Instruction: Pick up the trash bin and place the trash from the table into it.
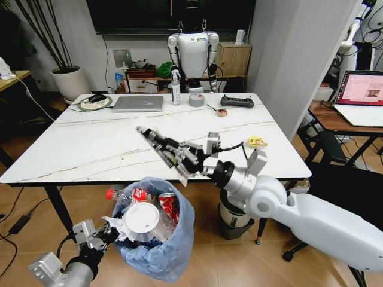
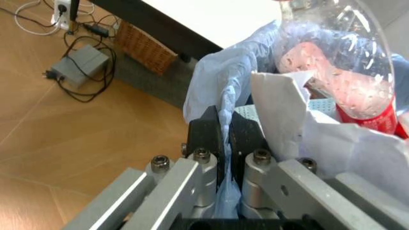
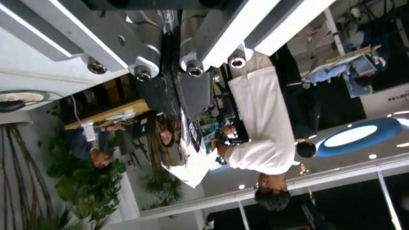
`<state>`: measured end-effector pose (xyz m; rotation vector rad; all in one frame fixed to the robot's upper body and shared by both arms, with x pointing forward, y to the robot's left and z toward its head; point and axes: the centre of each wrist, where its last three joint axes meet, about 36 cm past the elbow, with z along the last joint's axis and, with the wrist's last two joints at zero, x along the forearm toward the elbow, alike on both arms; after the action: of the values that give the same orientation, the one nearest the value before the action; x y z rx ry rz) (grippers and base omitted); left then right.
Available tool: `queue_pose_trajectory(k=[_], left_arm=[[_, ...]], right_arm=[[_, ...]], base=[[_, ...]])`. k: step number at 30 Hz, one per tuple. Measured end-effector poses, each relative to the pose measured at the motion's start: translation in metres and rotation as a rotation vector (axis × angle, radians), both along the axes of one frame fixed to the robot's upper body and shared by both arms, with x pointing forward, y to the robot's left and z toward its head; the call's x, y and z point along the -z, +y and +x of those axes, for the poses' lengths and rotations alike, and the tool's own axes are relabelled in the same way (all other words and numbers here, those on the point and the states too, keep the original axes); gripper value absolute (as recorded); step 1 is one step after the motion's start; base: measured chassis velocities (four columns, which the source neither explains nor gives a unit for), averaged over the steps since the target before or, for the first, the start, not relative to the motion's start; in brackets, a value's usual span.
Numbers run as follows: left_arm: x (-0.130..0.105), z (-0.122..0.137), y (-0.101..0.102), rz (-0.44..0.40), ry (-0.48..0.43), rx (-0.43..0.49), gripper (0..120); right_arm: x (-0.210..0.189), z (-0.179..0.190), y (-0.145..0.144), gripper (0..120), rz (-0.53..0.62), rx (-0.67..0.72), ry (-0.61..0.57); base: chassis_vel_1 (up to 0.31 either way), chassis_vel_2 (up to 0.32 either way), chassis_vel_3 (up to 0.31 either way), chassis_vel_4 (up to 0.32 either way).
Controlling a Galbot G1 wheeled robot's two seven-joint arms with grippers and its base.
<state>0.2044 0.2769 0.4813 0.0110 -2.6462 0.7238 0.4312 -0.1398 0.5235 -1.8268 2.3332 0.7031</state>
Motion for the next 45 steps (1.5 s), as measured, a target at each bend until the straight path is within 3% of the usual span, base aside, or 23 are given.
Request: queue_pose_trajectory(k=[5,18,45], left_arm=[[-0.001,0.002,0.001,-0.006,-0.011,-0.003,0],[0.001,0.003,0.000,-0.016,-0.013,-0.002,0],[-0.001,0.005,0.001,-0.021,-0.014,-0.010,0]], right_arm=[[0.014,0.008,0.023,0,-0.024,-0.047,0.002],[0.018,0.017,0.047,0,-0.049,-0.093,-0.014],[0.049,0.018,0.046,0,-0.129,-0.121,-0.018]], base=[[0.000,0.000,0.000,0.000],[0.000,0.000,0.000,0.000],[0.000,0.000,0.000,0.000]])
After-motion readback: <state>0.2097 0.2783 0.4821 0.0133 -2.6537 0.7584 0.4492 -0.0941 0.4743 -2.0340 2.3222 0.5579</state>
